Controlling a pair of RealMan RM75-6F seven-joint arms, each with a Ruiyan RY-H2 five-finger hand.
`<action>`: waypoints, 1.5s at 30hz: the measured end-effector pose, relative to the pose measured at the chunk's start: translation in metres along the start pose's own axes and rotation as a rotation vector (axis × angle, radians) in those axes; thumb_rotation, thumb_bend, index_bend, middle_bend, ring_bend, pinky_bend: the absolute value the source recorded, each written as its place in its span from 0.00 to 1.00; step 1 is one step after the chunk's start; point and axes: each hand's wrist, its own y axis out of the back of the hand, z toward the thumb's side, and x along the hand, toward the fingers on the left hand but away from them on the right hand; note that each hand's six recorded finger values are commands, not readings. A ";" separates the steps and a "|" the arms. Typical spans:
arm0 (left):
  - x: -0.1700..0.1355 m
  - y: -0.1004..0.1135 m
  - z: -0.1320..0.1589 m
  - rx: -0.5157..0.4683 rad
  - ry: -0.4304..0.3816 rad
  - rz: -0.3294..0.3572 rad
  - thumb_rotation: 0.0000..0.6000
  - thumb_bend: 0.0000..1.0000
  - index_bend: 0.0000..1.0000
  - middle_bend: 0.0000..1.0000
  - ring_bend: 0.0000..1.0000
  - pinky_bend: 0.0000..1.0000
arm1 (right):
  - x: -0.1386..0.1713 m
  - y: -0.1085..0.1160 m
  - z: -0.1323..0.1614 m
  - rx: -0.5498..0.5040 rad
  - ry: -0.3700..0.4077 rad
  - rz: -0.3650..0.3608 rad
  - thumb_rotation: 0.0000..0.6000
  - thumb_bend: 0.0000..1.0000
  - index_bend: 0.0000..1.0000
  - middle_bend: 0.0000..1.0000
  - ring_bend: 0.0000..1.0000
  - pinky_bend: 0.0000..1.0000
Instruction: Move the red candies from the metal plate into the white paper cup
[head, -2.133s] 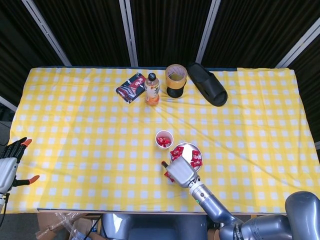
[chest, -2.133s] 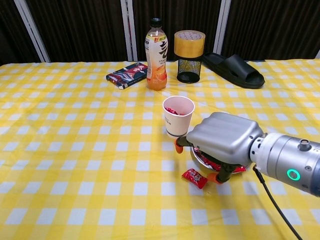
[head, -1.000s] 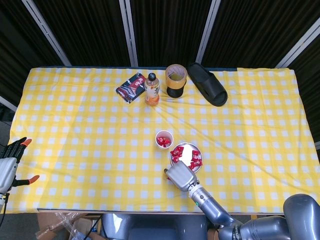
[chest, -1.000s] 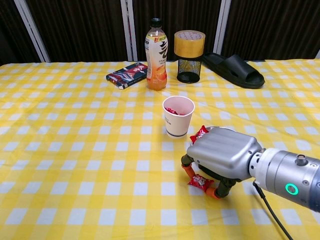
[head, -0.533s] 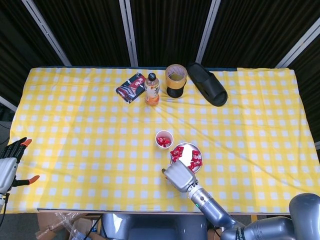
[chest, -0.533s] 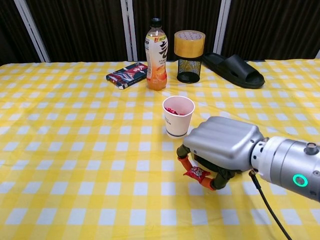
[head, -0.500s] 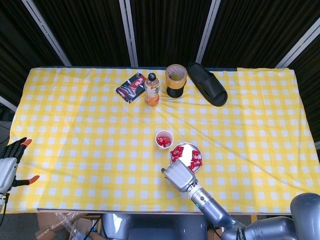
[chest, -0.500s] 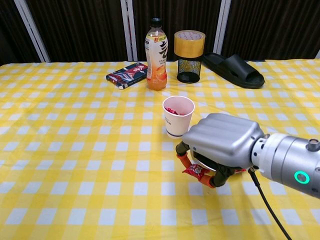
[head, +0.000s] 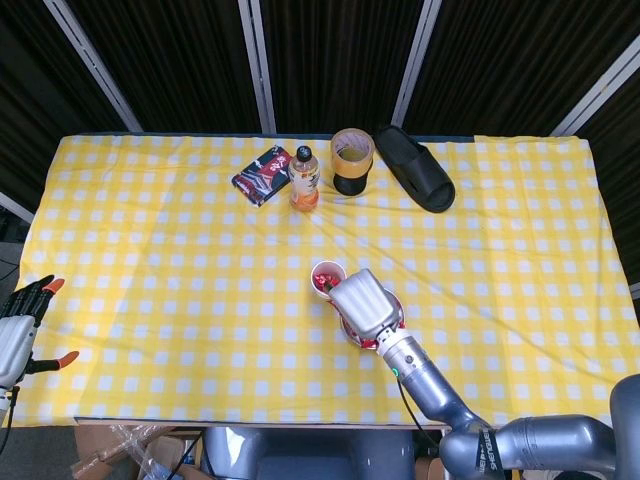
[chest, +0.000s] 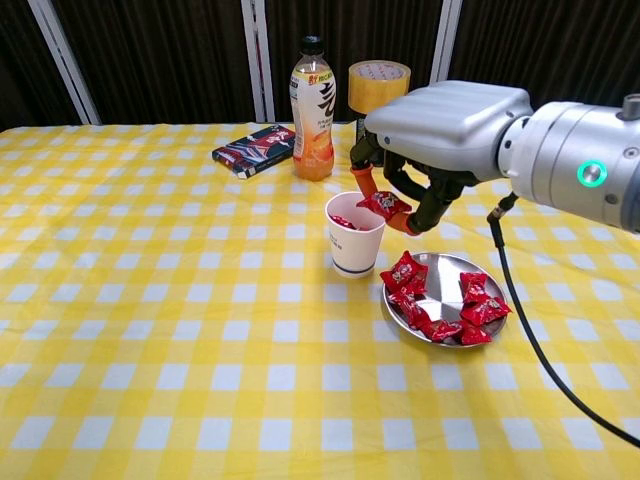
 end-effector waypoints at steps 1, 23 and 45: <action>0.000 0.000 0.000 0.000 0.000 0.000 1.00 0.05 0.00 0.00 0.00 0.00 | -0.006 0.000 -0.004 0.001 -0.014 0.002 1.00 0.44 0.51 0.78 0.88 0.99; 0.001 -0.001 -0.002 -0.013 0.008 -0.023 1.00 0.05 0.00 0.00 0.00 0.00 | -0.056 -0.016 -0.009 -0.040 -0.057 0.018 1.00 0.44 0.51 0.78 0.88 0.99; 0.001 -0.001 -0.002 -0.020 0.014 -0.030 1.00 0.05 0.00 0.00 0.00 0.00 | -0.055 -0.017 -0.004 -0.039 -0.043 -0.006 1.00 0.40 0.32 0.73 0.88 0.99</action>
